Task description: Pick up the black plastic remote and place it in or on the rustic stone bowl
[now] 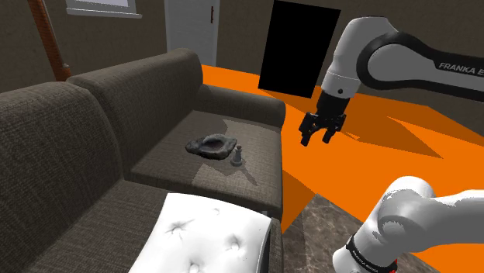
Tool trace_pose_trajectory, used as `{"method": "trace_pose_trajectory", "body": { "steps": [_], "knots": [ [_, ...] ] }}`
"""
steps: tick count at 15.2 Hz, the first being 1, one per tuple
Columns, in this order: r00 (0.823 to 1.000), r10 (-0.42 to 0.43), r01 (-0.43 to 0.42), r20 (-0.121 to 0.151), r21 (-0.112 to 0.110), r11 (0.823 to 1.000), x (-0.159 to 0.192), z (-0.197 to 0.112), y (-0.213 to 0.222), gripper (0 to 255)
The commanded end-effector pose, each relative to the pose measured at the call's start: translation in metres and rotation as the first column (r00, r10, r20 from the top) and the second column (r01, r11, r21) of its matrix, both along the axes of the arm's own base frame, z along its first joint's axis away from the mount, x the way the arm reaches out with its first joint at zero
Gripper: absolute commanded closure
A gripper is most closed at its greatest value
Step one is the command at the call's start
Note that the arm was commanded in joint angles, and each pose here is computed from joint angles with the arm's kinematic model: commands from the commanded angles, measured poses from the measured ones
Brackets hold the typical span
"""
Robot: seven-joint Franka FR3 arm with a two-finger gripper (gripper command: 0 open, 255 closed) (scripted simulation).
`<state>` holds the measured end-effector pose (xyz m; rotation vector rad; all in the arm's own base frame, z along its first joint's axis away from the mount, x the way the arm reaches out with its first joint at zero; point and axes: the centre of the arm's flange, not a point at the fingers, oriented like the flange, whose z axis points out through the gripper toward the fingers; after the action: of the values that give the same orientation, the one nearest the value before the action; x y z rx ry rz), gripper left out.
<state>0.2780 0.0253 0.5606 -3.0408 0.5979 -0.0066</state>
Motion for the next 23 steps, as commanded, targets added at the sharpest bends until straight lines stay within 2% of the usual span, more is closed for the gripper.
{"method": "trace_pose_trajectory", "body": {
  "steps": [1, 5, 10, 14, 19, 23],
  "knots": [
    [0.998, -0.068, 0.068, 0.001, 0.000, 0.998, -0.007, -0.022, 0.016, 0],
    [0.981, -0.192, 0.192, 0.002, -0.001, 0.981, -0.012, -0.063, 0.049, 0],
    [0.939, -0.343, 0.343, 0.002, -0.001, 0.939, -0.012, -0.114, 0.092, 0],
    [0.889, -0.458, 0.458, 0.003, -0.002, 0.889, -0.007, -0.155, 0.125, 0],
    [0.807, -0.591, 0.591, 0.004, -0.002, 0.807, 0.005, -0.206, 0.166, 0],
    [0.805, -0.593, 0.593, 0.004, -0.002, 0.805, 0.006, -0.223, 0.167, 0]
  ]
}}
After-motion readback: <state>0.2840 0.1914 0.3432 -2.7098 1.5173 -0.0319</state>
